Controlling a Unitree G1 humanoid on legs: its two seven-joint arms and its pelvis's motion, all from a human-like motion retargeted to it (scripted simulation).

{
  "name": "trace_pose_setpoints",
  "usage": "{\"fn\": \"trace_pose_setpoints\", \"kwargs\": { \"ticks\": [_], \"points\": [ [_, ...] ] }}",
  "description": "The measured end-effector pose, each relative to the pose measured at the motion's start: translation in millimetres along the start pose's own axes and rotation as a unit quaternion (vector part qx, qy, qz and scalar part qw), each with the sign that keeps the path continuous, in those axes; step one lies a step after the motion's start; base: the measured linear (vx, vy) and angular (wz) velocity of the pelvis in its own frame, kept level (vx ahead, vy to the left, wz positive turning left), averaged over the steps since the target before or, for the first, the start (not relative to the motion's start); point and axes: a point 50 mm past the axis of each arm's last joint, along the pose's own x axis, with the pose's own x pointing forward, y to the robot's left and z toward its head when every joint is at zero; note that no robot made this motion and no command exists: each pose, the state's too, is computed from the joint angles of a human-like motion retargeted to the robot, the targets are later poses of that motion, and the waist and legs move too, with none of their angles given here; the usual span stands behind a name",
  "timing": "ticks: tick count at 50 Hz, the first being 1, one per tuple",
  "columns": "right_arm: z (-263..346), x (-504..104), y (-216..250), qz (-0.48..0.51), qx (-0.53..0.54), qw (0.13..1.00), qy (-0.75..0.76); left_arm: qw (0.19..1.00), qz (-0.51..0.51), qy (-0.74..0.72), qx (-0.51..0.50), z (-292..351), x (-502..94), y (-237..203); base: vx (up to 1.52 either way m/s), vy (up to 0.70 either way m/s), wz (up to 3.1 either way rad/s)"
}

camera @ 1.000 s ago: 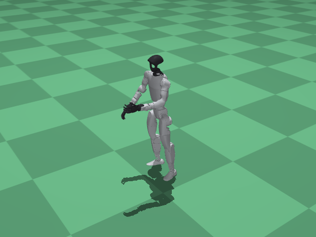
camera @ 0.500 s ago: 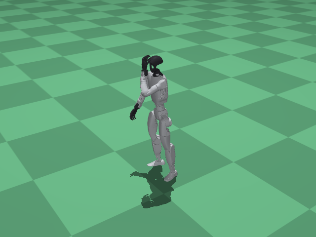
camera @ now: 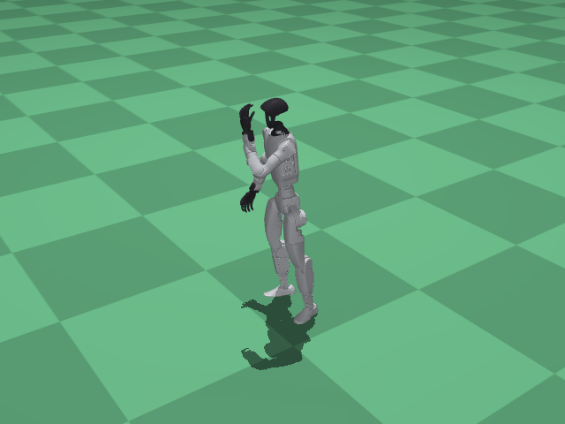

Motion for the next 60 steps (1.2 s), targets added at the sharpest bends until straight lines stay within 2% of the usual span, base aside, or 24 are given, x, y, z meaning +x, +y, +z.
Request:
{"fn": "trace_pose_setpoints", "kwargs": {
  "ticks": [6,10,15,18,22,28,34,40,45,50,55,60],
  "points": [
    [78.3,-6.1,-9.0,-0.05,-0.074,0.98,-0.176,0.94,0.197,0.157,0.233,0.4,-105.4,74.0,-0.04,-0.01,-0.23],
    [132.5,-25.6,-7.4,-0.065,-0.148,0.939,-0.305,0.868,0.285,0.29,0.284,-4.4,-177.8,94.8,-0.07,-0.01,-0.12],
    [199.2,-67.2,4.9,-0.07,-0.225,0.85,-0.471,0.817,0.293,0.37,0.331,-6.4,-218.7,95.5,-0.1,-0.03,0.05],
    [237.9,-99.1,17.2,-0.059,-0.262,0.782,-0.563,0.814,0.243,0.375,0.372,-9.7,-212.9,91.6,-0.09,-0.07,0.14],
    [289.5,-151.3,29.2,-0.059,-0.312,0.668,-0.673,0.819,0.122,0.355,0.434,-15.4,-182.0,87.3,-0.04,-0.1,0.16],
    [353.3,-251.0,22.5,-0.14,-0.347,0.469,-0.8,0.79,-0.084,0.279,0.539,-18.7,-110.7,80.6,0.09,-0.03,0.21],
    [385.0,-354.1,-2.7,-0.238,-0.357,0.29,-0.856,0.718,-0.237,0.186,0.627,-19.3,-33.6,69.1,0.25,0.1,0.33],
    [397.4,-426.4,-32.6,-0.329,-0.378,0.182,-0.846,0.637,-0.299,0.151,0.695,-13.3,22.0,71.1,0.26,0.04,0.12],
    [407.1,-461.4,-72.2,-0.416,-0.41,0.162,-0.796,0.569,-0.287,0.162,0.753,9.7,53.1,90.9,0.21,-0.01,-0.07],
    [409.1,-481.2,-136.3,-0.505,-0.391,0.207,-0.741,0.492,-0.241,0.194,0.814,55.8,71.3,118.6,0.14,-0.07,-0.22],
    [396.3,-496.7,-215.1,-0.593,-0.307,0.284,-0.688,0.427,-0.138,0.216,0.867,124.5,82.9,142.2,0.1,-0.05,-0.24],
    [356.6,-520.1,-294.9,-0.669,-0.163,0.343,-0.64,0.357,-0.011,0.204,0.911,208.5,92.7,145.8,0.07,-0.06,-0.24]
  ]
}}
